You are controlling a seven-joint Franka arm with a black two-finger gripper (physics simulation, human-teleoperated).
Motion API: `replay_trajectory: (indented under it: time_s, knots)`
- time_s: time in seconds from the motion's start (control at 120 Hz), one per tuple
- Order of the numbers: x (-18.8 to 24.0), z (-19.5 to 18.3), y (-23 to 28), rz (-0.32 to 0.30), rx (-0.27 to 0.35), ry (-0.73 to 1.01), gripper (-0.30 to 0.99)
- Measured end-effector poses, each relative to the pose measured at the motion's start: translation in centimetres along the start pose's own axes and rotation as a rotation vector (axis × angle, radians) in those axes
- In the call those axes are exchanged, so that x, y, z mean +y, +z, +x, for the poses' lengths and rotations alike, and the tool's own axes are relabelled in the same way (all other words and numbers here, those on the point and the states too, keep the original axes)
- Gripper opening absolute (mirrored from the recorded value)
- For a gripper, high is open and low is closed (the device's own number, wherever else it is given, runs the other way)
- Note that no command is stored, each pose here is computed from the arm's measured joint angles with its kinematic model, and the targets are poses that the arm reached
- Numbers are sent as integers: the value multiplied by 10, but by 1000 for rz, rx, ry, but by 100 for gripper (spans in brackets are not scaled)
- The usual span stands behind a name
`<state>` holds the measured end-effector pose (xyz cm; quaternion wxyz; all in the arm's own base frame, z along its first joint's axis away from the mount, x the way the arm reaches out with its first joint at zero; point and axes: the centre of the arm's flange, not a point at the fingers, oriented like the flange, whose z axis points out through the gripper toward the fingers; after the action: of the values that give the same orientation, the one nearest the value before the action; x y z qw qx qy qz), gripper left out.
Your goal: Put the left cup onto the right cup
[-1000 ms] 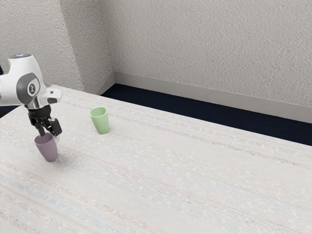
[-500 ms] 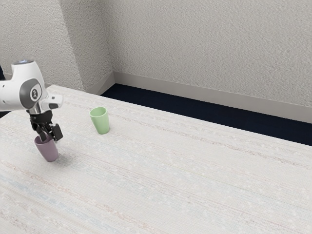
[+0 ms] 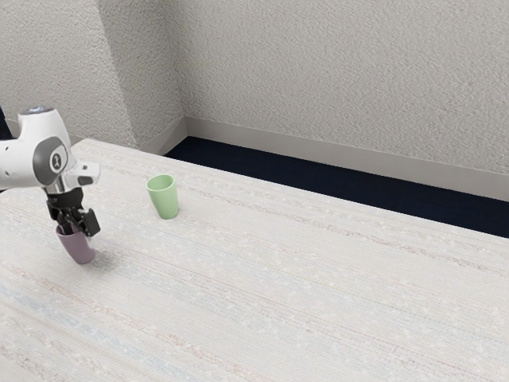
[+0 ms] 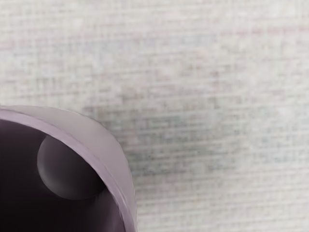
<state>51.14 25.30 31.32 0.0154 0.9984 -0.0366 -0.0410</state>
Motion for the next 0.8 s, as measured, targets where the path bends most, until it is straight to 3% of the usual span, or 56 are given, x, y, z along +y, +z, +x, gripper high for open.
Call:
replay_trajectory:
  time_s: [0.267, 0.6, 0.8]
  knots:
    - [-2, 3, 5, 15, 14, 4, 65]
    - [-5, 4, 10, 19, 18, -1, 37]
    - [-6, 3, 14, 19, 16, -7, 28]
